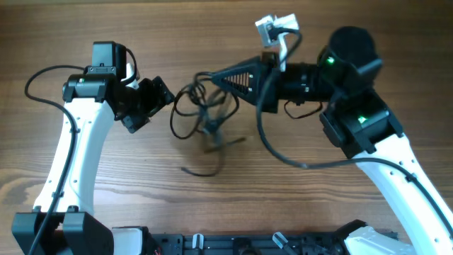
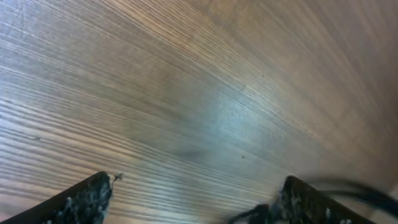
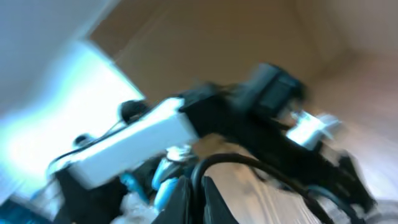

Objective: Untangle cables

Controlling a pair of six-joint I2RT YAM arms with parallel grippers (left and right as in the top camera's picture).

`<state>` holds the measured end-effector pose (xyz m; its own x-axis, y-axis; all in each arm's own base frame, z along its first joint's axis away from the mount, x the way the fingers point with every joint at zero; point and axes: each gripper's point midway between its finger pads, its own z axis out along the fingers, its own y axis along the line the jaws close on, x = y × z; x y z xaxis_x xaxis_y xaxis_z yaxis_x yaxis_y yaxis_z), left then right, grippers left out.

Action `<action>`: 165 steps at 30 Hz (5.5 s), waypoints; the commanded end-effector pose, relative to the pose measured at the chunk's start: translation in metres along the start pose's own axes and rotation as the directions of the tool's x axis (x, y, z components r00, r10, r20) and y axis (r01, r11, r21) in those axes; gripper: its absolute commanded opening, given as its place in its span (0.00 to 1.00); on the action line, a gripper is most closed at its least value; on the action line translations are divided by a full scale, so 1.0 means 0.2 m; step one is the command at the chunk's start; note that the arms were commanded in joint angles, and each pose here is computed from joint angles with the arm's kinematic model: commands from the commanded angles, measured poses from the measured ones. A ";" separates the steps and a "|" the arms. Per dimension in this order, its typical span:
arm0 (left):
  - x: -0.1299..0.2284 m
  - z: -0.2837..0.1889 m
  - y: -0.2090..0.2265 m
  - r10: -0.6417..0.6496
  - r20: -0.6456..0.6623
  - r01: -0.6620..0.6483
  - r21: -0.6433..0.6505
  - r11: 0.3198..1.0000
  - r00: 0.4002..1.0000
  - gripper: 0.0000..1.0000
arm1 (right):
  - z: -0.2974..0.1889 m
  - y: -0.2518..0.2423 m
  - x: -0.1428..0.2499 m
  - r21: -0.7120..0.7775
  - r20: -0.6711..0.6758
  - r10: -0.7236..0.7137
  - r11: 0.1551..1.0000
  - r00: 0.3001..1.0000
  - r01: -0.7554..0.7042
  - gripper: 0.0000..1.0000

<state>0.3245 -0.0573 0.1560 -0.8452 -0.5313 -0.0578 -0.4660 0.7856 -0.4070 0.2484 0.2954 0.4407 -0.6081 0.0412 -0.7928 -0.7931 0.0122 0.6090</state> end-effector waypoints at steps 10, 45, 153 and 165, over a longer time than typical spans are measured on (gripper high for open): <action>0.09 -0.01 -0.10 0.066 -0.096 -0.053 0.131 0.990 0.993 0.73 | 0.00 0.06 0.07 -0.063 -0.081 0.060 0.996 0.995 -0.065 0.04; 0.06 0.00 -0.04 0.074 -0.060 -0.071 0.054 0.996 0.995 0.04 | -0.18 -0.20 -0.12 0.135 0.133 0.269 0.948 0.954 -0.287 0.05; -0.20 -0.35 0.24 -0.362 0.518 0.473 -0.095 0.876 0.775 0.06 | -0.48 -0.32 0.18 0.726 0.125 0.029 0.679 0.992 -0.111 0.04; 0.33 -0.81 -0.88 0.430 0.077 -0.267 0.875 0.404 0.900 0.04 | -0.38 -0.55 0.44 0.732 0.017 0.292 0.647 0.956 -0.211 0.38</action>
<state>0.3701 -0.1295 0.2904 -0.8271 -0.4755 -0.2995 -0.0219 0.5599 -0.8283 0.2773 0.2040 0.3209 -0.7487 0.1032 -0.6549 -0.3602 0.7659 0.5326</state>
